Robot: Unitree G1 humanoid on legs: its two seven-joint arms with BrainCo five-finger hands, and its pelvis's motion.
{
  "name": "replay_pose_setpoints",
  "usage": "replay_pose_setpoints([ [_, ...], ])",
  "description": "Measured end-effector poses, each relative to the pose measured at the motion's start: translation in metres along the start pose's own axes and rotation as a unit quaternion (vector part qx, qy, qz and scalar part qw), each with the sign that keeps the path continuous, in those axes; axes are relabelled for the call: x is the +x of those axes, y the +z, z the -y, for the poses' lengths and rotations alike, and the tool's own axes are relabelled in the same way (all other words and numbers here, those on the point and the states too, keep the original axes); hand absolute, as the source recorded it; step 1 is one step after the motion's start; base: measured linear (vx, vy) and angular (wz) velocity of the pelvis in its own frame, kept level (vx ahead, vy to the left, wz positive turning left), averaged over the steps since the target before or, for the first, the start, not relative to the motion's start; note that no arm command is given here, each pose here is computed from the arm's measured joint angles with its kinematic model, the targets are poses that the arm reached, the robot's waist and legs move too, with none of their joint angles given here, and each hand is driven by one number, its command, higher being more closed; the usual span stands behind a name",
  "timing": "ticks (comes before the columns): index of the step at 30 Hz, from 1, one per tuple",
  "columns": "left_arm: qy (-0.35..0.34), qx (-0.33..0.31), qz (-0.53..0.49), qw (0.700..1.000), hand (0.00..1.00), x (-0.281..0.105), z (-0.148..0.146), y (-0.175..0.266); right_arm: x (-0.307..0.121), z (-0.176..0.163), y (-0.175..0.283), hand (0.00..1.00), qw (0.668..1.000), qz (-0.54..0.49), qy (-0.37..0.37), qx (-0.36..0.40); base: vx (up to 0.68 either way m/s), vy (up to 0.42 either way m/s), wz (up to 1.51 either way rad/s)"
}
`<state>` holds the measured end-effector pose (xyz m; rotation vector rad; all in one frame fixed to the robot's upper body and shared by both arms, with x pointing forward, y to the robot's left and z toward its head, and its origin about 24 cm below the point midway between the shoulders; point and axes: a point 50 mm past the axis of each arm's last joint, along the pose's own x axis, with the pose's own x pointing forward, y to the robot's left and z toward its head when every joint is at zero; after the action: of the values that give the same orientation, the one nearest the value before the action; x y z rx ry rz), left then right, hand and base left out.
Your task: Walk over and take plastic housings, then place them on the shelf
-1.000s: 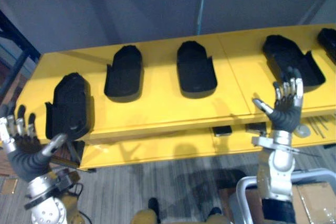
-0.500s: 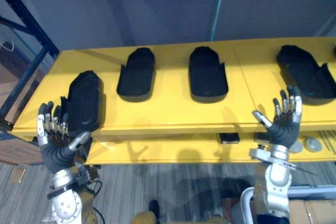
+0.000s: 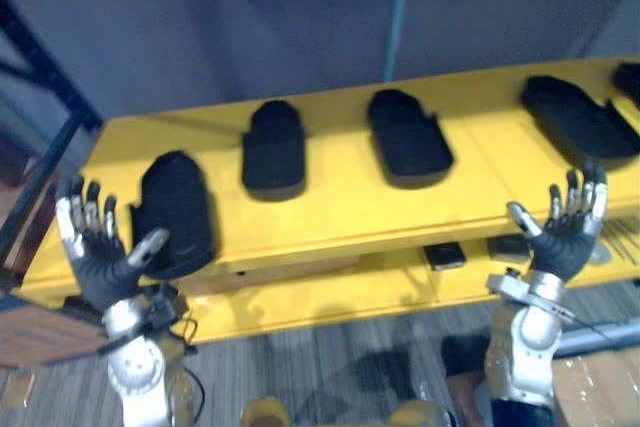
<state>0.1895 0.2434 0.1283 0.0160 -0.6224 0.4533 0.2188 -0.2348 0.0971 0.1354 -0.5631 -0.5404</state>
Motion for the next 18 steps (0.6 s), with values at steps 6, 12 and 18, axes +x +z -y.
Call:
replay_pose_setpoints([
  [6, 0.124, 0.064, 0.05, 0.989, 0.0, 0.006, -0.04, 0.02, 0.004, -0.008, 0.019, 0.0, 0.999, 0.045, 0.02, -0.009, 0.0, 0.215, -0.15],
  [12, 0.29, 0.085, 0.111, 0.947, 0.0, -0.014, -0.051, 0.039, 0.007, -0.005, 0.017, 0.0, 0.998, 0.037, 0.041, -0.024, 0.02, -0.042, -0.04],
  [18, 0.387, 0.151, 0.097, 0.905, 0.0, -0.03, -0.071, 0.037, 0.027, -0.046, 0.04, 0.0, 0.971, 0.1, 0.206, 0.065, 0.01, -0.099, 0.36],
])
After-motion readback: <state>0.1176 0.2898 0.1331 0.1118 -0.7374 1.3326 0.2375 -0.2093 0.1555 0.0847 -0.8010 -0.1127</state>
